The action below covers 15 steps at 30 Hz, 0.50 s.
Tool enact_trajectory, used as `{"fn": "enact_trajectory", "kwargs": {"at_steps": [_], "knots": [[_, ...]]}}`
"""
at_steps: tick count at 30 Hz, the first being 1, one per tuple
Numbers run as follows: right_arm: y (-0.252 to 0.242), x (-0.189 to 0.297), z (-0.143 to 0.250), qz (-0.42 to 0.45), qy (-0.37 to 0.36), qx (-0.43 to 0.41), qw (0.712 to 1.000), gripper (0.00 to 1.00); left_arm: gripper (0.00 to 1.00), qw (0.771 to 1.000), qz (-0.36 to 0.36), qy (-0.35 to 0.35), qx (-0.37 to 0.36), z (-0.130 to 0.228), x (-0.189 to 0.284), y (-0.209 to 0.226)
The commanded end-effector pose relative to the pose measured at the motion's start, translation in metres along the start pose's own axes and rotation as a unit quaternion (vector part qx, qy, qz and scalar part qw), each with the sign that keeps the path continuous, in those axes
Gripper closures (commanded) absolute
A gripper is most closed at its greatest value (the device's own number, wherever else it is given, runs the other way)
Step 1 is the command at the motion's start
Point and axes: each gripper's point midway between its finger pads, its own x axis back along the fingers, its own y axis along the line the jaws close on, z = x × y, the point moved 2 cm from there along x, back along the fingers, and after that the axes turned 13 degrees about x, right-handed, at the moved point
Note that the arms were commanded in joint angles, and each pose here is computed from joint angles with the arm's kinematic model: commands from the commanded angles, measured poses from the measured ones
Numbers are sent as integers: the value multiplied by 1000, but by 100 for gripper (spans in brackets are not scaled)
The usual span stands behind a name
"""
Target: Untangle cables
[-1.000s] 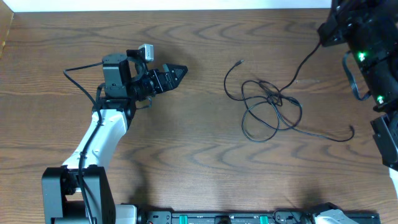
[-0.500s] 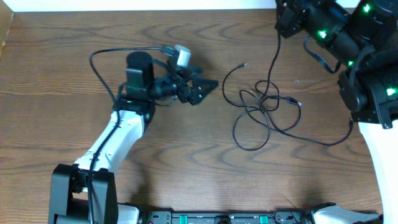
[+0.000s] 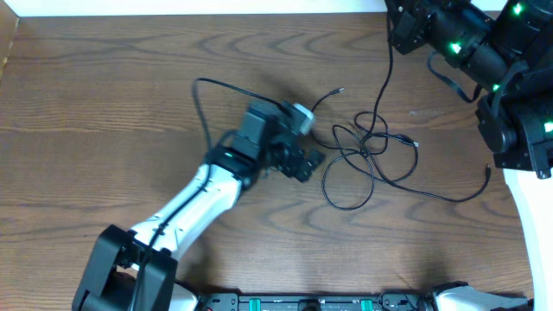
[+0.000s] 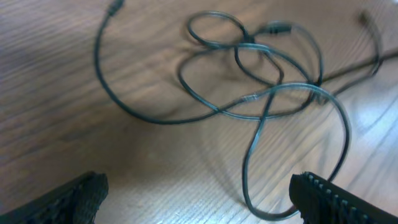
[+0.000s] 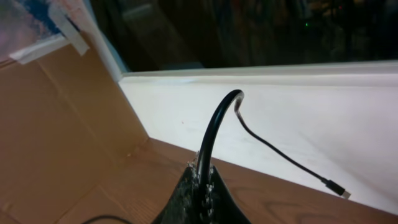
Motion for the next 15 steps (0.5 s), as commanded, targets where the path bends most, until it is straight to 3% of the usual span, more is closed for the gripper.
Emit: {"fn": "enact_trajectory", "kwargs": {"at_steps": [1, 8, 15], "knots": [[-4, 11, -8, 12, -7, -2, 1000, 99, 2, 996, -62, 7, -66, 6, -5, 1], [-20, 15, -1, 33, 8, -5, 999, 99, 2, 995, -42, 23, -87, 17, -12, -22], [-19, 15, -2, 31, 6, -4, 999, 99, 2, 994, -48, 54, -81, 33, -29, -12]]}}
